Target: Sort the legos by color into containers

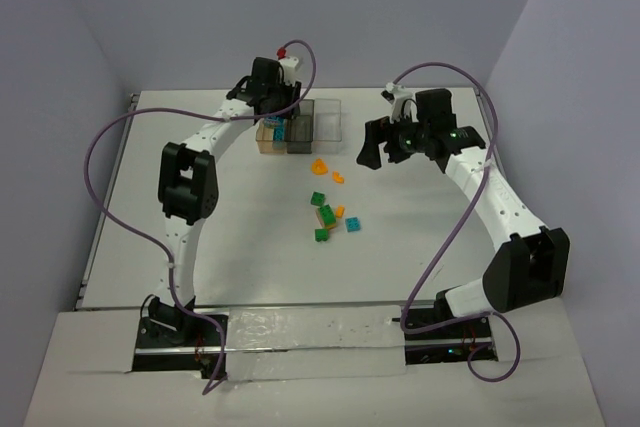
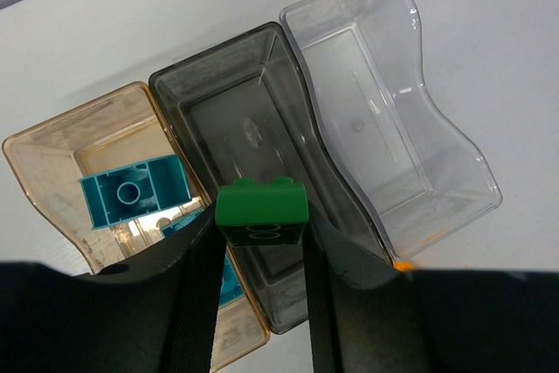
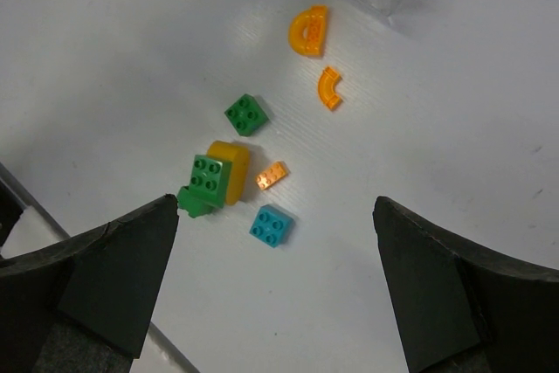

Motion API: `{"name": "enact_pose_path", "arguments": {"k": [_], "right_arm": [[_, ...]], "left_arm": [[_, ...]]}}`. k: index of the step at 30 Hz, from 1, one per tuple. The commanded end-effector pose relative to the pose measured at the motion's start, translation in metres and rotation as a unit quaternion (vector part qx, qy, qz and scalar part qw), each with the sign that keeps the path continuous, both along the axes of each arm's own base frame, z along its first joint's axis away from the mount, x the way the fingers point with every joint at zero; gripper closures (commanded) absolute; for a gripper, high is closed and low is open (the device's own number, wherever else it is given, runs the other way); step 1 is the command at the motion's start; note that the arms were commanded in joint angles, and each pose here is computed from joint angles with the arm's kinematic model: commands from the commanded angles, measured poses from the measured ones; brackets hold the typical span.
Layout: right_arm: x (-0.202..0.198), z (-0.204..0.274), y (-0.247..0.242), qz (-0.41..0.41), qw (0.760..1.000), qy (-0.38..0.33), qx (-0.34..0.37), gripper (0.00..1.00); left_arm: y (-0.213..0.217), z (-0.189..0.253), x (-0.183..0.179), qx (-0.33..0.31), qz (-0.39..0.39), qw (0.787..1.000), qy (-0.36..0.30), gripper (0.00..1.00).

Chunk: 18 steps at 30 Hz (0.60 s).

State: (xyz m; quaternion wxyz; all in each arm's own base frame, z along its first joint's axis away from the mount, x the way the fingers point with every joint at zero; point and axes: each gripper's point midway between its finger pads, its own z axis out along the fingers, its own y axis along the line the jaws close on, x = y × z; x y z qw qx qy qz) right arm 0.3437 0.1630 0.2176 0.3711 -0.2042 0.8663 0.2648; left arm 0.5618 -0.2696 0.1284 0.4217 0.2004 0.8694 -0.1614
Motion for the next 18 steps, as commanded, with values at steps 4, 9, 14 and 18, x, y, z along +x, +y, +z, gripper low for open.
{"name": "enact_pose_path", "arguments": {"k": [4,9,14,18], "right_arm": [[-0.006,-0.033,-0.014,-0.017,0.997,0.024,-0.065,0.01],[-0.01,-0.038,-0.018,-0.022,0.997,0.027,-0.075,0.01],[-0.006,-0.022,-0.026,-0.048,0.998,0.025,-0.045,0.0],[0.002,-0.01,-0.047,-0.082,0.996,0.03,-0.01,0.0]], "left_arm": [[-0.01,0.038,0.006,-0.029,-0.009,0.999,-0.027,0.38],[-0.01,0.058,0.003,-0.033,-0.016,0.999,-0.036,0.15],[-0.024,0.098,-0.046,-0.054,-0.129,0.988,-0.058,0.1],[-0.04,0.114,-0.132,-0.086,-0.282,0.954,-0.05,0.05]]}}
